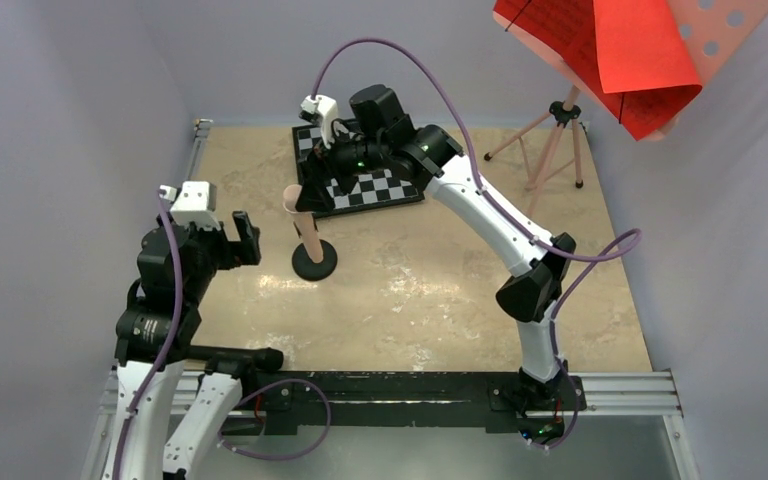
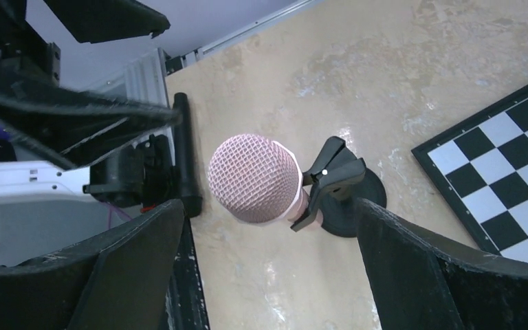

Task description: Pack up the instrument practice props

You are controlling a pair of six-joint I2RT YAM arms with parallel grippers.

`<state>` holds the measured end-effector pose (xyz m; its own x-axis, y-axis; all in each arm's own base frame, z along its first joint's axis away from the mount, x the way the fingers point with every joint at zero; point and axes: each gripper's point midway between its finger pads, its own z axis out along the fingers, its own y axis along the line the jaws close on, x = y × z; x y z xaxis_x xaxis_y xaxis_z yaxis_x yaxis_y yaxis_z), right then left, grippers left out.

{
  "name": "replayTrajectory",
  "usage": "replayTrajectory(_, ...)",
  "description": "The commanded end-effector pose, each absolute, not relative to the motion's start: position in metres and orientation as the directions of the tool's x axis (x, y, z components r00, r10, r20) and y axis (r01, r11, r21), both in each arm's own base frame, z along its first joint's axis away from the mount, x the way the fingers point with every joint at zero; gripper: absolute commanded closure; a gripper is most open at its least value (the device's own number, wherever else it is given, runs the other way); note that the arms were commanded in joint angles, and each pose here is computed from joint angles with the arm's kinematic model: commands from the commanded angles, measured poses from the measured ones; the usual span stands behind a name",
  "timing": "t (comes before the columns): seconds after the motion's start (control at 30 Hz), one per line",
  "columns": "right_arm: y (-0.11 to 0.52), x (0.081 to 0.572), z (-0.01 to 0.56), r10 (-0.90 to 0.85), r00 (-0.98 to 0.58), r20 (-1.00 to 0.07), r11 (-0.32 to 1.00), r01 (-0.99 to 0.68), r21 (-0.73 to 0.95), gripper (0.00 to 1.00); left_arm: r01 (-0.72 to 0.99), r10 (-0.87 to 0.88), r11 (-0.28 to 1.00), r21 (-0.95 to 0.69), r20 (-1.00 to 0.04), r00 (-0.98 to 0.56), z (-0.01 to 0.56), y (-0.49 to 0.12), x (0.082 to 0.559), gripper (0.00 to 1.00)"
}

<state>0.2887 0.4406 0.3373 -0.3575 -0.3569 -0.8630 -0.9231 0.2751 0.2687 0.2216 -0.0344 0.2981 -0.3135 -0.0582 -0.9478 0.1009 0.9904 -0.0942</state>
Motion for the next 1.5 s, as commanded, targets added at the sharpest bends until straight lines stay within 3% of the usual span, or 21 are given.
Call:
replayTrajectory(0.0, 0.459, 0.283, 0.38, -0.226, -0.36, -0.905, 0.229, -0.923, 0.309, 0.01, -0.258, -0.163, 0.963, -0.084, -0.939, -0.302, 0.29, 0.027, 0.229, 0.02)
replayTrajectory(0.17, 0.472, 0.278, 0.361, -0.258, -0.38, -0.888, 0.239, -0.916, 0.322, 0.05, -0.267, -0.264, 0.945, -0.188, -0.92, -0.288, 0.282, 0.026, 0.221, 0.03)
replayTrajectory(0.5, 0.479, 0.29, 0.332, -0.294, -0.398, -0.869, 0.328, -0.896, 0.299, 0.19, -0.331, -0.283, 0.925, -0.188, -0.921, -0.267, 0.283, 0.042, 0.21, 0.04)
replayTrajectory(0.67, 0.477, 0.287, 0.329, -0.33, -0.34, -0.881, 0.287, -0.925, 0.25, 0.41, -0.3, -0.261, 0.938, -0.174, -0.924, -0.279, 0.281, 0.039, 0.211, 0.04)
replayTrajectory(0.87, 0.466, 0.269, 0.345, -0.365, -0.191, -0.911, 0.118, -0.98, 0.158, 0.66, -0.212, -0.223, 0.963, -0.165, -0.931, -0.288, 0.277, 0.027, 0.217, 0.05)
replayTrajectory(0.97, 0.453, 0.25, 0.356, -0.36, -0.086, -0.929, -0.032, -0.994, 0.105, 0.76, -0.032, -0.151, 0.989, -0.148, -0.946, -0.287, 0.278, 0.002, 0.223, 0.05)
replayTrajectory(1.1, 0.426, 0.215, 0.362, -0.332, 0.063, -0.941, -0.264, -0.964, 0.028, 0.89, 0.339, 0.052, 0.94, -0.035, -0.968, -0.245, 0.267, -0.046, 0.221, 0.06)
replayTrajectory(1.2, 0.409, 0.207, 0.367, -0.322, 0.1, -0.942, -0.316, -0.949, 0.008, 0.94, 0.564, 0.2, 0.823, 0.072, -0.965, -0.169, 0.259, -0.074, 0.208, 0.07)
replayTrajectory(1.3, 0.389, 0.197, 0.379, -0.3, 0.155, -0.941, -0.361, -0.932, -0.039, 1.0, 0.682, 0.27, 0.722, 0.121, -0.956, -0.116, 0.257, -0.09, 0.195, 0.08)
replayTrajectory(1.47, 0.354, 0.18, 0.387, -0.261, 0.224, -0.939, -0.435, -0.896, -0.092, 1.0, 0.837, 0.302, 0.529, 0.138, -0.953, -0.033, 0.254, -0.115, 0.174, 0.1)
